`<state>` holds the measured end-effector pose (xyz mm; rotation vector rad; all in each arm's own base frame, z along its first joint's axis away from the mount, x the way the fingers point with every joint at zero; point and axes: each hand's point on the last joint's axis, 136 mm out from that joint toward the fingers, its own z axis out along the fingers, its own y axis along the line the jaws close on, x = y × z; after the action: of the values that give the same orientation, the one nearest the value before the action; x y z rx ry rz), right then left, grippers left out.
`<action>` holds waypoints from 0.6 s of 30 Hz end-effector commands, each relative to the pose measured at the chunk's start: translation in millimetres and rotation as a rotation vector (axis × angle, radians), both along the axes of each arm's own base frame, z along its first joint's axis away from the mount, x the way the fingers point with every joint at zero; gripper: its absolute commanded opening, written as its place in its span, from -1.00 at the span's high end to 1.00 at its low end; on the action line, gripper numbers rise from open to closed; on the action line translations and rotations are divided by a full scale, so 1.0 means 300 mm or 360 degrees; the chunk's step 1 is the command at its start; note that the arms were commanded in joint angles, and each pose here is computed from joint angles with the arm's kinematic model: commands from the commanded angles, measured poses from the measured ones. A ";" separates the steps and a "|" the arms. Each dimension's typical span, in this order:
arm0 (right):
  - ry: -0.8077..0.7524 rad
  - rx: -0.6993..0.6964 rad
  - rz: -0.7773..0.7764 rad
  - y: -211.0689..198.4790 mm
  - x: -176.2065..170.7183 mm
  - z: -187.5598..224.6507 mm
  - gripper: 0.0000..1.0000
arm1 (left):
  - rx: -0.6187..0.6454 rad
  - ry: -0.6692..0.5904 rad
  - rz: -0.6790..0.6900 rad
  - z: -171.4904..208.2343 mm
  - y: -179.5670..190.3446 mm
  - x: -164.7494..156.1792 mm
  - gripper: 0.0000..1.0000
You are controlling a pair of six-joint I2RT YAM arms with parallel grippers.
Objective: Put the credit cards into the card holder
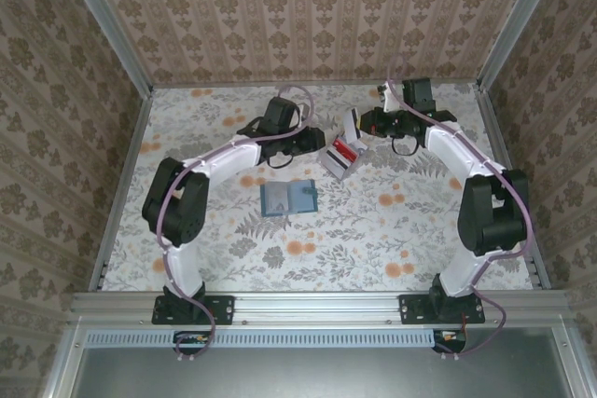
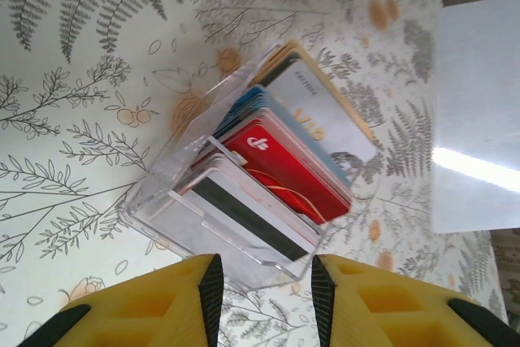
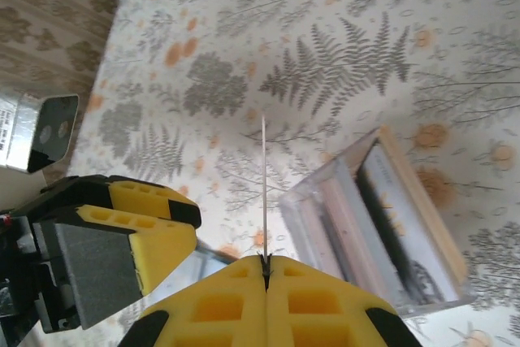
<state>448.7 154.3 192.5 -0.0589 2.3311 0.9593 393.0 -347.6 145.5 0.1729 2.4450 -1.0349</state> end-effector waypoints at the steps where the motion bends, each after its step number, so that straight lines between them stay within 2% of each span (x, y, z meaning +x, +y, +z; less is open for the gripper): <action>1: -0.0060 0.0249 0.0060 0.045 -0.033 0.103 0.98 | -0.0028 -0.0084 0.0052 0.044 0.051 0.008 0.24; 5: -0.0030 0.0348 0.0080 0.064 -0.081 0.097 0.98 | -0.0064 -0.0092 0.0101 0.040 0.125 -0.010 0.25; 11: 0.0051 0.0343 0.0151 0.097 -0.175 0.024 0.97 | -0.0095 -0.0132 0.0166 0.009 0.242 -0.077 0.25; 18: 0.0145 0.0408 0.0276 0.182 -0.267 -0.035 0.97 | -0.0074 -0.0060 0.0348 -0.064 0.426 -0.150 0.24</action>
<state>383.4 191.9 169.8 -0.0487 2.3306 1.2705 346.9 -237.6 114.3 -0.0339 2.4036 -0.9775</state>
